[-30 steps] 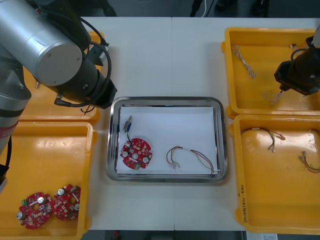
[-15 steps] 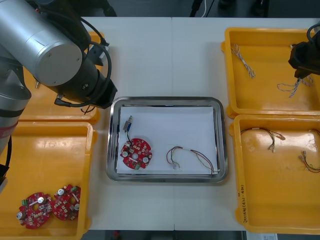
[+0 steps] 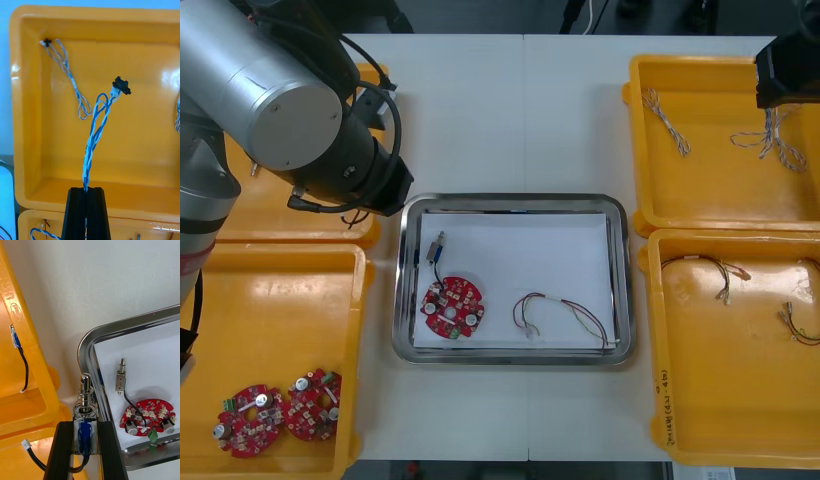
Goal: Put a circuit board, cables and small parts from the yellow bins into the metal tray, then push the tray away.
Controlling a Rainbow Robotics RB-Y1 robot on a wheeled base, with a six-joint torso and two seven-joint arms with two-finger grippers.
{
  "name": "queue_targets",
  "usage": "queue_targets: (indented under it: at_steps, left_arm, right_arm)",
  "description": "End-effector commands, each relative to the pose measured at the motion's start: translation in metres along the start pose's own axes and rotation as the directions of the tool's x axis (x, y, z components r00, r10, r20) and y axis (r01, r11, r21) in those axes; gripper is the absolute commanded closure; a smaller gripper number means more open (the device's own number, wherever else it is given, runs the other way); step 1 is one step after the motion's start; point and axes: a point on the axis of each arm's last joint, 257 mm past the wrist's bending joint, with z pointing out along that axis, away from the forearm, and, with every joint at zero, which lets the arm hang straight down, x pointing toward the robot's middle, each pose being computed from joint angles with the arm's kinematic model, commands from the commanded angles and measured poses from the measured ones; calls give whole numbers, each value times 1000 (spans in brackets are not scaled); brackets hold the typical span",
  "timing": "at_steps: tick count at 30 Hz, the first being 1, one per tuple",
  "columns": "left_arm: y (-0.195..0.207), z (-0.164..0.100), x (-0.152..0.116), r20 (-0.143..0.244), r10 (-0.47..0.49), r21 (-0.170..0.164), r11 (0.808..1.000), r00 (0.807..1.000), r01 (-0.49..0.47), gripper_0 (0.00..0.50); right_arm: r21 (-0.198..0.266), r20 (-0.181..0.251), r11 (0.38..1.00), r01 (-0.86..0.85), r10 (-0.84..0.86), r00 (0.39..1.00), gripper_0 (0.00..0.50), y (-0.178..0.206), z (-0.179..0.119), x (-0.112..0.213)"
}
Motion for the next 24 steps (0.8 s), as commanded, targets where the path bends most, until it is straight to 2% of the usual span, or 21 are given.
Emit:
queue_targets:
  at_steps: [1,8,15,17,20,22,24]
  left_arm:
    - [-7,-23,-22,72,-39,21,999,997,38,500]
    - [-7,-23,-22,72,-43,23,999,996,42,500]
    - [-7,-24,-22,72,-45,24,999,996,44,500]
    - [-6,-24,-22,73,-47,26,999,996,45,500]
    - [-7,-24,-22,71,-46,29,999,996,44,500]
    - [-7,-25,-22,72,-49,29,998,996,47,500]
    - [-7,-25,-22,71,-50,30,998,996,48,500]
  right_arm:
    - [31,56,977,211,-213,976,500,27,-29,-18]
    - [2,41,886,463,-463,885,500,85,-28,-1]
    - [-59,5,762,645,-646,763,500,131,-20,32]
    - [-74,-1,709,702,-704,710,500,142,-17,42]
    - [-55,-5,623,781,-782,623,500,147,-15,46]
    - [-61,-15,570,819,-821,570,500,150,-11,52]
    - [-64,-2,516,854,-856,517,500,156,-6,53]
